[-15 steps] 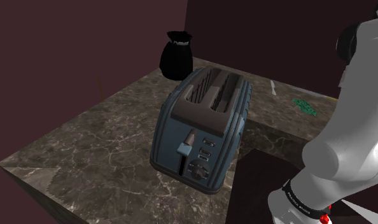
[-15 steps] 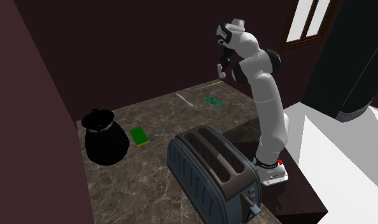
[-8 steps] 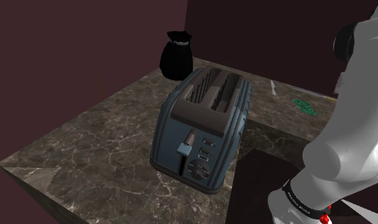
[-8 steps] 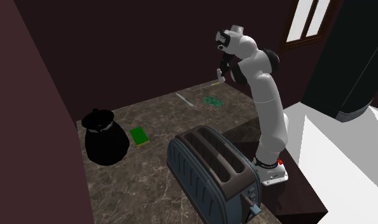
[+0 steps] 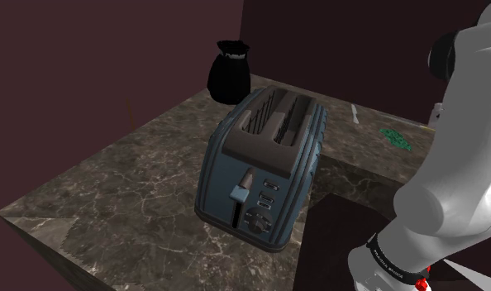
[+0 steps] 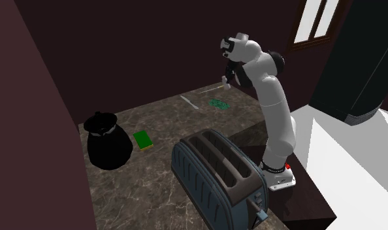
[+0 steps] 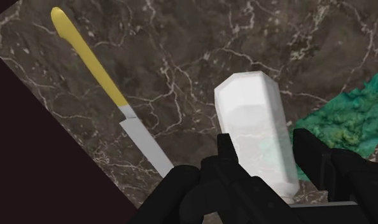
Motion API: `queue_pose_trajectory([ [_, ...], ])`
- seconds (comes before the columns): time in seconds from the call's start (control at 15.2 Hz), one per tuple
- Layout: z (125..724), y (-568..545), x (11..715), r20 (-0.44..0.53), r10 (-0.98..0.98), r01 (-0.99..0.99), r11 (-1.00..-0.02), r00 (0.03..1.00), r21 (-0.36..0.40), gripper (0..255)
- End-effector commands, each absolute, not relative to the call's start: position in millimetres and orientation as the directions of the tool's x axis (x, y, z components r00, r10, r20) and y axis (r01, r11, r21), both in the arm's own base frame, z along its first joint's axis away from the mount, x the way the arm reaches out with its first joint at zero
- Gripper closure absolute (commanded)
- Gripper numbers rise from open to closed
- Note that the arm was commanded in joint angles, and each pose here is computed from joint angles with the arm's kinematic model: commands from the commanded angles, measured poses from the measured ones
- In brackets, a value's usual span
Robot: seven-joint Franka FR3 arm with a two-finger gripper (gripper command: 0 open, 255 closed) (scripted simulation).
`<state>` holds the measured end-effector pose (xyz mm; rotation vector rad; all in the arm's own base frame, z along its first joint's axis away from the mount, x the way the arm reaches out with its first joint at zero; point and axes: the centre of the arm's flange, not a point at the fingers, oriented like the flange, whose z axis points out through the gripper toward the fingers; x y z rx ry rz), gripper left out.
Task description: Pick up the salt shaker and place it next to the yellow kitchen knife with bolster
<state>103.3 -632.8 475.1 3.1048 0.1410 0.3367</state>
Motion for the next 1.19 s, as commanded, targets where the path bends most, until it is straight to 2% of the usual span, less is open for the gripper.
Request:
queue_pose_trajectory([
  [0.0,464.6,-632.7,103.4,0.213,0.091,0.088,-0.996,0.973,0.025,255],
  [0.59,417.0,-632.7,103.4,0.213,0.091,0.088,-0.996,0.973,0.025,255],
  [1.12,415.6,-632.7,103.4,0.213,0.091,0.088,-0.996,0.973,0.025,255],
])
